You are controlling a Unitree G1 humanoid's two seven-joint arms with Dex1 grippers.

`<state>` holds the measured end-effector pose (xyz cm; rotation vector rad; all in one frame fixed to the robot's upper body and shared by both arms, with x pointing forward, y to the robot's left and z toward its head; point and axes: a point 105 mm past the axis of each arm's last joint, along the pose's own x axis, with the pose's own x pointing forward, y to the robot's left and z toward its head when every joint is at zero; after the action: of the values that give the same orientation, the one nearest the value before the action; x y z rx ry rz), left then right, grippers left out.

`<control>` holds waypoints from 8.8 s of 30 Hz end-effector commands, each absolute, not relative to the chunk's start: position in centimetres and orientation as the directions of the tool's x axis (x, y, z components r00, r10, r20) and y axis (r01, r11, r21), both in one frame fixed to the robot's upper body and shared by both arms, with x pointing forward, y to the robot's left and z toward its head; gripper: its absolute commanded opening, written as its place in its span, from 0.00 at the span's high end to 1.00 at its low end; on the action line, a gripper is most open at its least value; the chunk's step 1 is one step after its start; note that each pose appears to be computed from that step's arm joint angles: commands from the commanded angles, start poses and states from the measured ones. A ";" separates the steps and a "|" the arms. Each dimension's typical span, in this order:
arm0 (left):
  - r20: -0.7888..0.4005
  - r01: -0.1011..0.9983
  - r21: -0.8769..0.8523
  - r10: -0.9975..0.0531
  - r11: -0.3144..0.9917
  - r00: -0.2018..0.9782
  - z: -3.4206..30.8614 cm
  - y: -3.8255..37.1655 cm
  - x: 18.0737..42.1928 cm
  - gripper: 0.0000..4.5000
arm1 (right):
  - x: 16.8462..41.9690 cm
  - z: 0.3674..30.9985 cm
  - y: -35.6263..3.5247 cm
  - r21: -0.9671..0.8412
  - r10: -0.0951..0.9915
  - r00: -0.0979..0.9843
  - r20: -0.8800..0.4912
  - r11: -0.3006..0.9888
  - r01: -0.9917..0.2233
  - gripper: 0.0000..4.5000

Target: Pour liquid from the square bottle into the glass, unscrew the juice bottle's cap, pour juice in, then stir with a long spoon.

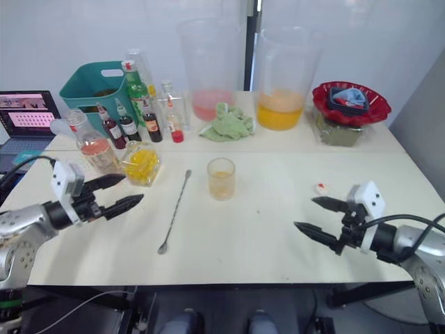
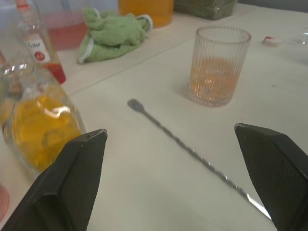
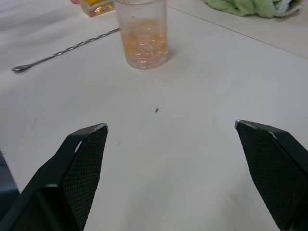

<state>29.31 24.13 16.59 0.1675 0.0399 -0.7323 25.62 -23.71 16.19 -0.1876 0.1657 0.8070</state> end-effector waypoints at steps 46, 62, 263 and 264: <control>-0.217 0.324 0.033 -0.310 0.945 0.926 8.5 13.5 29.0 0.00 | 24.1 20.0 -19.6 -0.037 0.909 0.265 -0.322 0.268 -0.963 0.00; -0.305 0.303 0.056 -0.272 0.951 0.913 7.1 12.8 30.6 0.85 | 23.9 19.8 -19.2 -0.071 0.889 0.299 -0.348 0.293 -0.954 0.00; -0.057 0.780 0.084 -0.778 0.621 0.626 19.3 15.4 28.3 0.01 | 34.8 30.3 -4.1 -0.432 0.919 0.395 -0.007 0.354 -0.830 1.00; -0.057 0.780 0.084 -0.778 0.620 0.625 19.3 15.4 28.2 0.01 | 34.9 30.5 -4.1 -0.435 0.918 0.398 0.001 0.359 -0.826 1.00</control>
<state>28.39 15.70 18.50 0.0877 0.0495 -0.8837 35.13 -3.78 27.95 -0.3705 -0.1609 1.1754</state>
